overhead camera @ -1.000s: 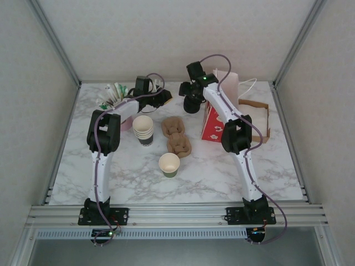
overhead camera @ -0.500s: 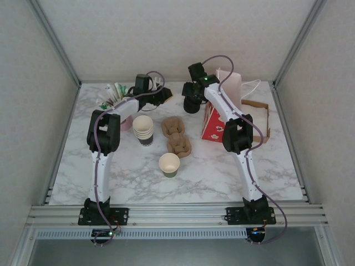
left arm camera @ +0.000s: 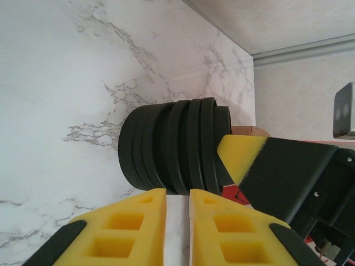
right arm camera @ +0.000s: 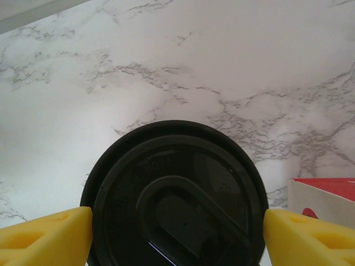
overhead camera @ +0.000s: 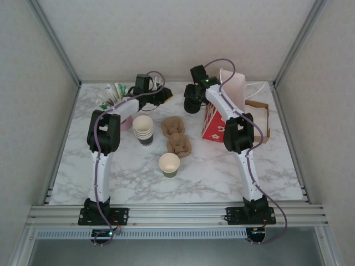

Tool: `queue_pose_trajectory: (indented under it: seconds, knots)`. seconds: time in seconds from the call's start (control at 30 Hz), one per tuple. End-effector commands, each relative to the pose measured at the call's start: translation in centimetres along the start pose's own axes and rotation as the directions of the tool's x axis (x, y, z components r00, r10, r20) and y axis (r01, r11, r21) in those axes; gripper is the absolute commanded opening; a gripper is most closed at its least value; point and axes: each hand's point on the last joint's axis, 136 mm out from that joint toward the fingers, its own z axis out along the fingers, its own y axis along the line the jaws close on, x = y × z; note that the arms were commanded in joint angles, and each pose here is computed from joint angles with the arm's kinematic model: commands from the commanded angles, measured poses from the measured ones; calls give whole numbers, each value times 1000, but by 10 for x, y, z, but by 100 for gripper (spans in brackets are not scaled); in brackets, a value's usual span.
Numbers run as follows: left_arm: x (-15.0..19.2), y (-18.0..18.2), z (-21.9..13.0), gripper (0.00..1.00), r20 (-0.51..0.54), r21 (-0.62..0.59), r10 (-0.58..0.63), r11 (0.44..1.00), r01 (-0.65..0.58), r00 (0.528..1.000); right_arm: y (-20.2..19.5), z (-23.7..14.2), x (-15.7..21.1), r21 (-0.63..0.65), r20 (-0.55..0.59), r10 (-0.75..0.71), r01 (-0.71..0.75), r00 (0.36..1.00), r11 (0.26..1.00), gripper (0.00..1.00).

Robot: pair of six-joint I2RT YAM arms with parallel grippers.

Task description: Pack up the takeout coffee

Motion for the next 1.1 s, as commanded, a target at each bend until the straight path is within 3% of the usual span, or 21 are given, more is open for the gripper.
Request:
queue_pose_trajectory:
  seconds: [0.0,0.43,1.07]
  knots:
    - [-4,-9,0,18,6,19,27,999,-27,1000,9,-17,-13,-57,35,25,-23,999,998,78]
    - [-3,-7,3,19,2,26,21,999,-21,1000,20,-21,-9,-116,13,5,-3,1000,993,65]
    - [6,-11,15,25,-33,137,-12,990,16,999,42,-32,9,-162,-33,-31,25,999,986,63]
